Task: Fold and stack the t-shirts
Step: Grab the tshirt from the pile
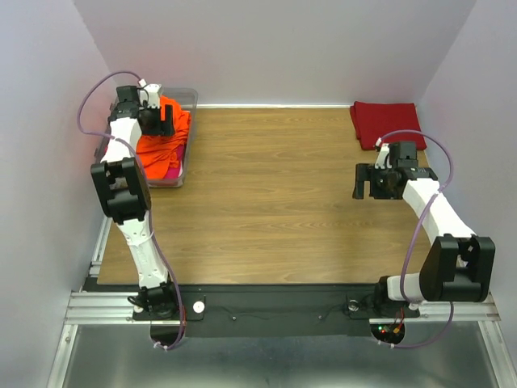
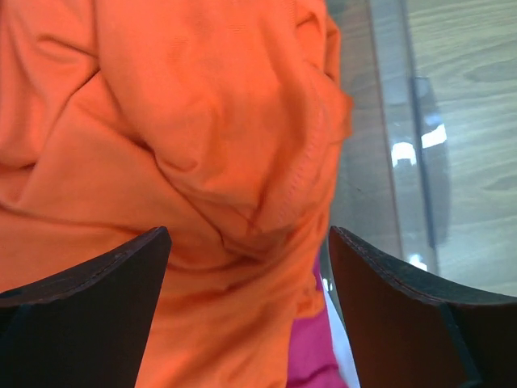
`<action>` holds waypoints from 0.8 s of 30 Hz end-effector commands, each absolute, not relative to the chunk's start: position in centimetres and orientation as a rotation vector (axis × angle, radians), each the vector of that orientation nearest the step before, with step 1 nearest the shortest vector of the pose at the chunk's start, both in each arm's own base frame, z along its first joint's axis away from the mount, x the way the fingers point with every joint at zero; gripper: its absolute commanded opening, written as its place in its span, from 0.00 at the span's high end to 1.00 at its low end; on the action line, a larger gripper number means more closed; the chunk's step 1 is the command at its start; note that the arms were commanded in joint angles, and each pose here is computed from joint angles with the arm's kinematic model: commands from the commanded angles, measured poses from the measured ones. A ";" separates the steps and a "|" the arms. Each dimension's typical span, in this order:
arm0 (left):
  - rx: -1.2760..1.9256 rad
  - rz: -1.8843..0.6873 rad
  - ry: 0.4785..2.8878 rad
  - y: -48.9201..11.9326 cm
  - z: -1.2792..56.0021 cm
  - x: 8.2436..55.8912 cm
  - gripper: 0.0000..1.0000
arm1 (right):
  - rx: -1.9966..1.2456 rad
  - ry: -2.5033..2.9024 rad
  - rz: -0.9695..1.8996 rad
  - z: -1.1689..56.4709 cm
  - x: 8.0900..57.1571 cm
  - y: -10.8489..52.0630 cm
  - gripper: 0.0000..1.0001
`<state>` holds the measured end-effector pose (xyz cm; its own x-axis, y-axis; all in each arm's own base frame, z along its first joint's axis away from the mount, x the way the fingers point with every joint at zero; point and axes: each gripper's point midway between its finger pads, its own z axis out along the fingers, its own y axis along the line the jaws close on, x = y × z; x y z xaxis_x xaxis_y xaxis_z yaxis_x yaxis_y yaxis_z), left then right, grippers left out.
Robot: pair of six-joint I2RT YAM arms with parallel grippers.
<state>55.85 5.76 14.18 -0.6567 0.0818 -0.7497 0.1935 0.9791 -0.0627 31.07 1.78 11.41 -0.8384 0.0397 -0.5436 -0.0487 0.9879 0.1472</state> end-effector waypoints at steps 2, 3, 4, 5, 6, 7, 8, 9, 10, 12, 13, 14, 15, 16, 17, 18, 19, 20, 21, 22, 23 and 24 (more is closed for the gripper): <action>0.171 -0.192 2.211 6.1 15.9 58.4 0.15 | -0.005 2.492 0.156 12.9 33.1 0.9 0.00; 0.175 -0.185 2.216 6.2 15.4 58.5 0.20 | -0.004 2.493 0.154 12.9 33.1 0.9 0.00; 0.178 -0.182 2.215 6.3 15.3 58.6 0.24 | -0.002 2.491 0.154 13.0 33.2 0.9 0.00; 0.183 -0.178 2.220 6.3 15.1 58.5 0.29 | -0.004 2.488 0.154 13.0 33.2 0.9 0.00; 0.181 -0.170 2.224 6.5 15.1 58.4 0.34 | 0.000 2.491 0.155 12.9 33.1 0.9 0.00; 0.189 -0.163 2.220 6.5 15.4 58.3 0.45 | -0.003 2.492 0.156 12.8 33.0 0.9 0.00; 0.193 -0.159 2.217 6.6 15.7 58.3 0.51 | -0.003 2.494 0.157 12.8 33.0 0.9 0.00; 0.200 -0.161 2.214 6.5 16.0 58.2 0.57 | -0.001 2.493 0.157 12.9 33.0 1.0 0.00; 0.210 -0.160 2.212 6.4 16.7 57.9 0.80 | 0.000 2.488 0.159 13.0 32.9 1.0 0.00; 0.220 -0.172 2.186 6.1 19.2 57.5 1.00 | -0.005 2.478 0.170 13.3 32.8 1.2 0.00; 0.235 -0.170 2.153 6.0 21.1 57.5 1.00 | -0.012 2.468 0.180 13.6 32.7 1.3 0.00; 0.264 -0.206 2.128 5.2 22.4 57.2 1.00 | -0.013 2.463 0.183 13.7 32.7 1.4 0.00; 0.282 -0.226 2.118 4.7 23.7 56.5 1.00 | -0.015 2.458 0.186 13.8 32.6 1.4 0.00; 0.308 -0.230 2.065 4.1 26.6 55.8 1.00 | -0.017 2.452 0.187 14.0 32.5 1.5 0.00; 0.327 -0.240 2.024 3.7 28.9 55.2 1.00 | -0.019 2.440 0.190 14.4 32.5 1.5 0.00; 0.360 -0.285 1.994 2.6 30.5 54.3 1.00 | -0.023 2.432 0.192 14.7 32.4 1.6 0.00; 0.385 -0.287 1.934 2.0 33.7 52.9 1.00 | -0.029 2.422 0.198 15.0 32.4 1.7 0.00; 0.410 -0.305 1.897 1.3 35.6 52.0 1.00 | -0.040 2.418 0.204 15.2 32.3 1.8 0.00; 0.450 -0.355 1.858 -0.1 37.2 50.9 1.00 | -0.052 2.405 0.226 15.6 32.3 2.1 0.00; 0.476 -0.364 1.816 -1.1 39.7 49.1 1.00 | -0.060 2.402 0.235 15.7 32.3 2.3 0.00; 0.500 -0.372 1.783 -2.0 41.3 48.0 1.00 | -0.066 2.397 0.241 15.9 32.3 2.4 0.00; 0.530 -0.388 1.749 -3.0 42.7 47.0 1.00 | -0.073 2.394 0.249 16.0 32.2 2.5 0.00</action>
